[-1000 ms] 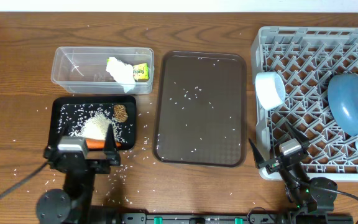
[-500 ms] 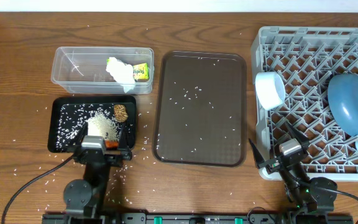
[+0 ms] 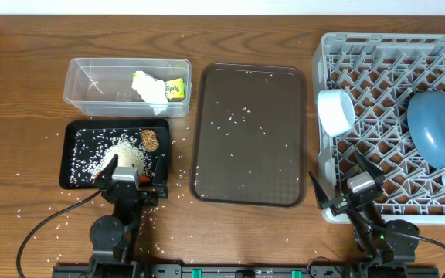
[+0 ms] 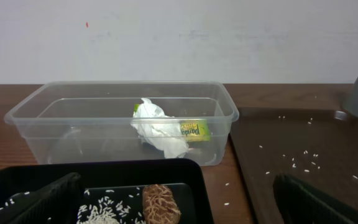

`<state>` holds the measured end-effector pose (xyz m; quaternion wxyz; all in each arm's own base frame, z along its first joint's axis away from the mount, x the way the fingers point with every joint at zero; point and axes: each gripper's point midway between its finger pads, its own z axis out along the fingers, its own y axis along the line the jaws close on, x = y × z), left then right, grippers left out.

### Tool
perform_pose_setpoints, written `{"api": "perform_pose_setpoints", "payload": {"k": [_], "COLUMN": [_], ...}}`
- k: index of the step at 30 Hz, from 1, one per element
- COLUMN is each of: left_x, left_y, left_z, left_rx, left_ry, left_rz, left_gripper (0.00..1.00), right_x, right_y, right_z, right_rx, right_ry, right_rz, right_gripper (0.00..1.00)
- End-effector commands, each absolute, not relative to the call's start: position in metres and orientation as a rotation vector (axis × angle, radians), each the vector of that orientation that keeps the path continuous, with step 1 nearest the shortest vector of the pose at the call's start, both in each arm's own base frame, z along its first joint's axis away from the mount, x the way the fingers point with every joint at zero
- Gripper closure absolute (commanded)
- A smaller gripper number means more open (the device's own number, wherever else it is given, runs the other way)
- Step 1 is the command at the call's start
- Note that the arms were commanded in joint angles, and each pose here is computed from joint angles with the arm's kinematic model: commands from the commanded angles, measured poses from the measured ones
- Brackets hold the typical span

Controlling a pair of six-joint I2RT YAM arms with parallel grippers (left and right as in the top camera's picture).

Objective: Sort waste into correct bins and load items into the dishwasher rack

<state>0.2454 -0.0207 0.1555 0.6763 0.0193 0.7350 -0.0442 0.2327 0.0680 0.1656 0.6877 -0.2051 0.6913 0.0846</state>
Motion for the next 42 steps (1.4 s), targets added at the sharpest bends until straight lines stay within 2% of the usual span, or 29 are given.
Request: {"api": "perform_pose_setpoints", "payload": {"k": [1,6,42], "left_x": [0.245,0.243,0.243], "left_y": [-0.021,-0.021,-0.021], "left_z": [0.151,0.138,0.137], "left_rx": [0.047,0.048,0.048], "left_ry": [1.667,1.719,1.725], "left_rz": [-0.105,-0.104,-0.104], "left_gripper": [0.02,0.02,0.02], "right_x": [0.232,0.232,0.232], "right_y": [0.070,0.070,0.070], "right_z": [0.165,0.165,0.165], "right_rx": [-0.455,-0.455,-0.455], "right_ry": [1.548,1.548,1.548], "right_rz": [0.208,0.208,0.208], "right_gripper": [0.01,0.01,0.01]}}
